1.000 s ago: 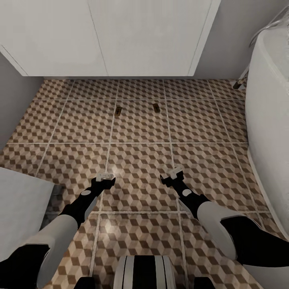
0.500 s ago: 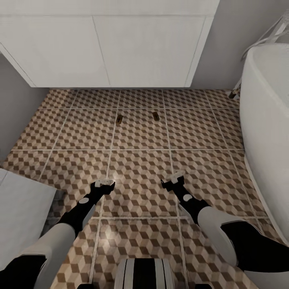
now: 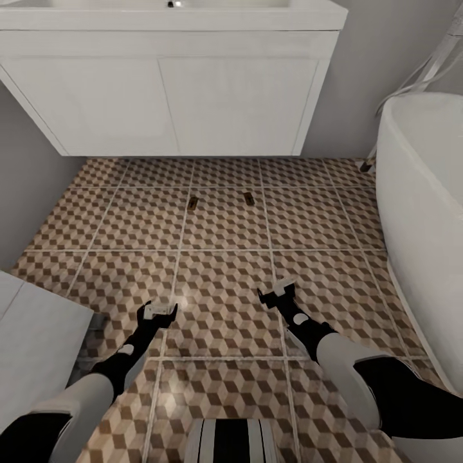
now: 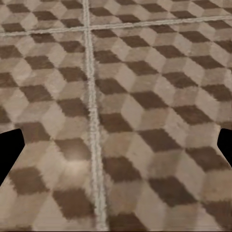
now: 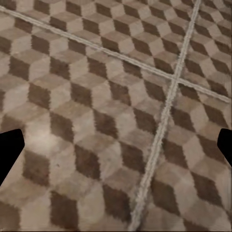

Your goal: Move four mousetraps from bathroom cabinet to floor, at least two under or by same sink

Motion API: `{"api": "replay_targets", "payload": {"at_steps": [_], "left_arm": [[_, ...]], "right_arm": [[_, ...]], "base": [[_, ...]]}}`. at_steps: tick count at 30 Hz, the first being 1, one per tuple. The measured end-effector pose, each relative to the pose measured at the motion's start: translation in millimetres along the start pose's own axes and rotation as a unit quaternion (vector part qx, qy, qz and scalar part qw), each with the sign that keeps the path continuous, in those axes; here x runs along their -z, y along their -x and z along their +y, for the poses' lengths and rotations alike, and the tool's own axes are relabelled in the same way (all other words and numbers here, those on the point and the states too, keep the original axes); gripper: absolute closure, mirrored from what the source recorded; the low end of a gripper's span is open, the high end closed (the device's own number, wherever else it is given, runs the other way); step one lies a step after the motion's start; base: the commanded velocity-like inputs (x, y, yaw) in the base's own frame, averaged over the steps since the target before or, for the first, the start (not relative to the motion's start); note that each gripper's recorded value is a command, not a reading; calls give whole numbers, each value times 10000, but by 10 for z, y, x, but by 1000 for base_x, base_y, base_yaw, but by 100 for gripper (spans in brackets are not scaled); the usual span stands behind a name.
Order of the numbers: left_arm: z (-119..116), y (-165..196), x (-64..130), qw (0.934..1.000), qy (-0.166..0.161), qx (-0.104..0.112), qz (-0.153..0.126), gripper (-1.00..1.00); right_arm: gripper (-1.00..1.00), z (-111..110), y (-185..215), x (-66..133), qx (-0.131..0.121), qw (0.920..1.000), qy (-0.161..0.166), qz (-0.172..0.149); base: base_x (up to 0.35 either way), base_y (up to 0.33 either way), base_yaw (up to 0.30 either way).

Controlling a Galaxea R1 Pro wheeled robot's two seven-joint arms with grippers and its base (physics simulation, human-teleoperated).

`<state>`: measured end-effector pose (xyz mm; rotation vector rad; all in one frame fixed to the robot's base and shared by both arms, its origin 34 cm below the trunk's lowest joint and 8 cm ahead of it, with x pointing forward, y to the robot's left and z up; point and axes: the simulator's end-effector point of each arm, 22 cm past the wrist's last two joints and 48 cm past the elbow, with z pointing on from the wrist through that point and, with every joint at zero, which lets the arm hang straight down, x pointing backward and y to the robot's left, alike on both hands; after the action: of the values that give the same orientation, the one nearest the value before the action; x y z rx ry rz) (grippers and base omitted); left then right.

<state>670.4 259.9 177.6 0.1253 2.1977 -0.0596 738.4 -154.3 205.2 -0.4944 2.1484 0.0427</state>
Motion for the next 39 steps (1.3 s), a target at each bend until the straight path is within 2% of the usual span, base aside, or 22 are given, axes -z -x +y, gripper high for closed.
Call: {"api": "replay_targets", "payload": {"at_steps": [3, 5, 14, 18, 20, 24, 31, 39], "left_arm": [[52, 89, 87, 9994, 36, -59, -327, -100], [63, 128, 121, 9991, 47, -70, -412, -100], [142, 103, 269, 9993, 97, -93, -355, -100], [177, 124, 322, 9993, 119, -103, -339, -100], [186, 146, 350, 9993, 127, -105, -340, -100], [196, 240, 390, 9991, 139, -105, -393, -100], [203, 444, 454, 9984, 152, -108, -531, -100], [207, 611, 558, 9986, 156, -98, -493, -100]], "right_arm": [[-100, 53, -94, 90, -16, 10000, 20, 63], [-100, 57, -84, 122, -17, 10000, 17, 55], [-100, -6, 121, 203, -8, 9999, -53, -86], [-100, -101, 225, 238, -257, 9993, -214, -145], [-100, -207, 271, 265, -657, 9968, -420, -166], [-100, -301, 397, 317, -898, 9940, -565, -252], [-100, -391, 650, 408, -949, 9924, -648, -434], [-100, -445, 864, 514, -952, 9922, -659, -469]], "base": [[0, 0, 0], [0, 0, 0], [0, 0, 0], [0, 0, 0], [0, 0, 0], [0, 0, 0], [0, 0, 0], [0, 0, 0]]}}
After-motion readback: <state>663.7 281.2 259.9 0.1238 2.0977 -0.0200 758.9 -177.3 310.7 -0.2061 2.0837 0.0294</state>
